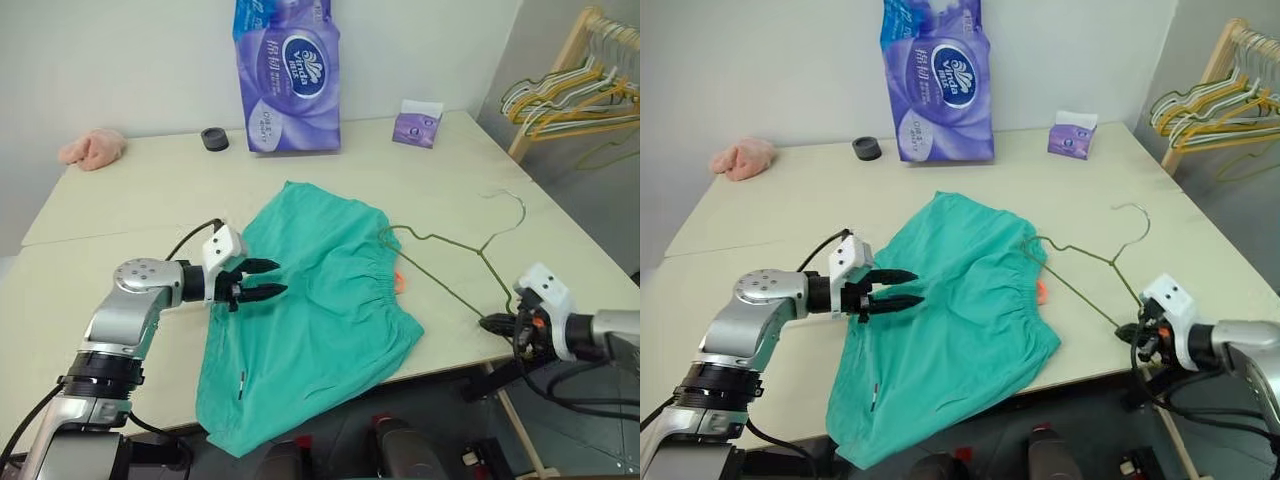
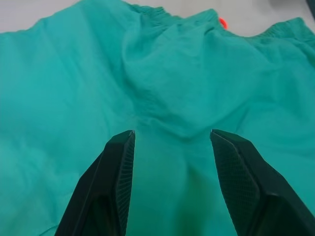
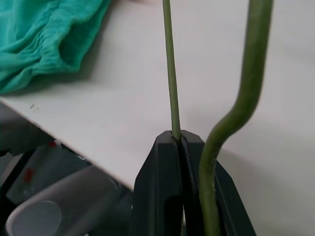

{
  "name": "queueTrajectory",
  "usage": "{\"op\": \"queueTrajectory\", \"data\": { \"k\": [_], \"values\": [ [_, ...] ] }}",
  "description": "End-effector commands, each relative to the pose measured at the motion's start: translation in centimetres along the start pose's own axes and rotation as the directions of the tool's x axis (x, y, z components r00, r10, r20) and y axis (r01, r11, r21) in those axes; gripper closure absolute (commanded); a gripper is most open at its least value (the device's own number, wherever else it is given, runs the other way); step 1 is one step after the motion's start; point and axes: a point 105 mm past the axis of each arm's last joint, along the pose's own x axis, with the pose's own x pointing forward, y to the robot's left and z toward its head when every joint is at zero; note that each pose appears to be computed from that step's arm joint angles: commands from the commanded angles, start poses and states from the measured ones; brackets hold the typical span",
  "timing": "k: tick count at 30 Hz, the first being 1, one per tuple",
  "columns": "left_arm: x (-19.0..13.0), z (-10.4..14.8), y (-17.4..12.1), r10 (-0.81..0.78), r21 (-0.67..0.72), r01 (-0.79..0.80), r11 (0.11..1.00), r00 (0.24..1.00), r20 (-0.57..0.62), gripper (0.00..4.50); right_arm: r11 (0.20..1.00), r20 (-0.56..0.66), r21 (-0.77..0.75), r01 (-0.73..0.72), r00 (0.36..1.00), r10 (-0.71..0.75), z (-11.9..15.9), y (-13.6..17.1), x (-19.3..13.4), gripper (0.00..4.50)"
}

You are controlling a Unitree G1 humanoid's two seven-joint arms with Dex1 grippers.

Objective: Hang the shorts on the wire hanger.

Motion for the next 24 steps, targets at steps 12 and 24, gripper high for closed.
{"op": "queueTrajectory", "data": {
  "k": [12, 24],
  "values": [
    [0.5, 1.2, -0.5, -0.037, 0.073, 0.037, 0.997, 0.999, -0.005, 1.94, 0.990, -0.044, 0.142, 0.015, 0.999, -0.009, -0.9, -0.6, 0.6, 4.50],
    [0.3, 1.1, -0.7, -0.026, 0.081, 0.027, 0.996, 1.000, -0.014, 1.94, 0.978, -0.087, 0.210, -0.017, 0.996, 0.036, -1.8, -0.2, 0.2, 4.50]
  ]
}}
